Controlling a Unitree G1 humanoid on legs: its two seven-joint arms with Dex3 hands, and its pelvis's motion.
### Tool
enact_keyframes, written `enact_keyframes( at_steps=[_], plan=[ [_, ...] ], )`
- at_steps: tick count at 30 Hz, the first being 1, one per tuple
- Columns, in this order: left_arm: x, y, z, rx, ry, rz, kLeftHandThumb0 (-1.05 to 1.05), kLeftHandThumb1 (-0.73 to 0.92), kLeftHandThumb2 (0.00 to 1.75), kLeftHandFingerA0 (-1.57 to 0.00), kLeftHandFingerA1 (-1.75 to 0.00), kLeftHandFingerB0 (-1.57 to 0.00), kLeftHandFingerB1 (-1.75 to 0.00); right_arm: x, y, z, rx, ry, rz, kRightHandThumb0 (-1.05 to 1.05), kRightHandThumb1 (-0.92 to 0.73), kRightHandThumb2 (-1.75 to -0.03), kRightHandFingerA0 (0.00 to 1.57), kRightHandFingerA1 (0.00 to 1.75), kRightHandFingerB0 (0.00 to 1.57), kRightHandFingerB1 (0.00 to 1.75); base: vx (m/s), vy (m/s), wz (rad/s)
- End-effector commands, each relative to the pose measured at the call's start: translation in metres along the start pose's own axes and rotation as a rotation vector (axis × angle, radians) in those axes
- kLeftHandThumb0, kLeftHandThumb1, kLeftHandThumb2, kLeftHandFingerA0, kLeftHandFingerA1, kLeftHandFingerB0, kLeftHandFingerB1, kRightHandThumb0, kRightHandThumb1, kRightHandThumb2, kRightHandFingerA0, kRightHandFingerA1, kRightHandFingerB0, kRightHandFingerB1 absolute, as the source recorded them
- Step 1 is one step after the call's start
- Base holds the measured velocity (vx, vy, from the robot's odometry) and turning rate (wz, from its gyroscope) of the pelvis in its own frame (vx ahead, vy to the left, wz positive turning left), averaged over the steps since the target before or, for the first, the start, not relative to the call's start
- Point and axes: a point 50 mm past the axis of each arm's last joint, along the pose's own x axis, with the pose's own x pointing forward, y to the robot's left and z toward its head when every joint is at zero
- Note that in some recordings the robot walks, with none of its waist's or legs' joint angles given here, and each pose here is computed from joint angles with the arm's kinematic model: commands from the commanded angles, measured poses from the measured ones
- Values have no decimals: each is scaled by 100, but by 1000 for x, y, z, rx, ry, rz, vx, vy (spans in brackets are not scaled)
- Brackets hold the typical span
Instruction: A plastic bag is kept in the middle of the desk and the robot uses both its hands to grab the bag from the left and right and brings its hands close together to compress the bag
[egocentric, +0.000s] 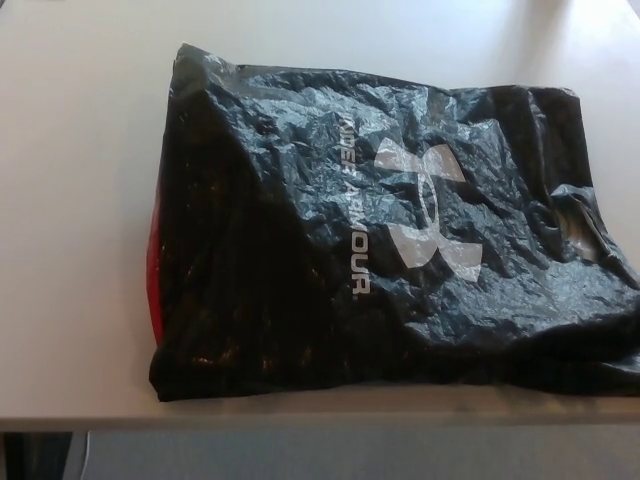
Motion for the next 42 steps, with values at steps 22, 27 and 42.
enact_keyframes(
  at_steps=[22, 27, 42],
  plan=[
    [208, 25, 39, -95, -218, 188, -80, 92, 75, -27, -50, -19, -33, 226, -63, 61, -169, -194, -217, -86, -72, -109, 1, 24, 4, 23, 0, 0, 0],
    [211, 4, -2, -71, -90, 197, -76, 92, 74, -29, -49, -22, -32, 231, -56, 24, -230, 15, -161, -85, -73, -108, 1, 24, 6, 17, 0, 0, 0],
    [151, -59, -117, -59, 413, 153, -63, 92, 74, -27, -42, -18, -32, 174, -7, -85, -165, 435, -34, -80, -72, -108, 0, 22, 3, 20, 0, 0, 0]
  ],
)
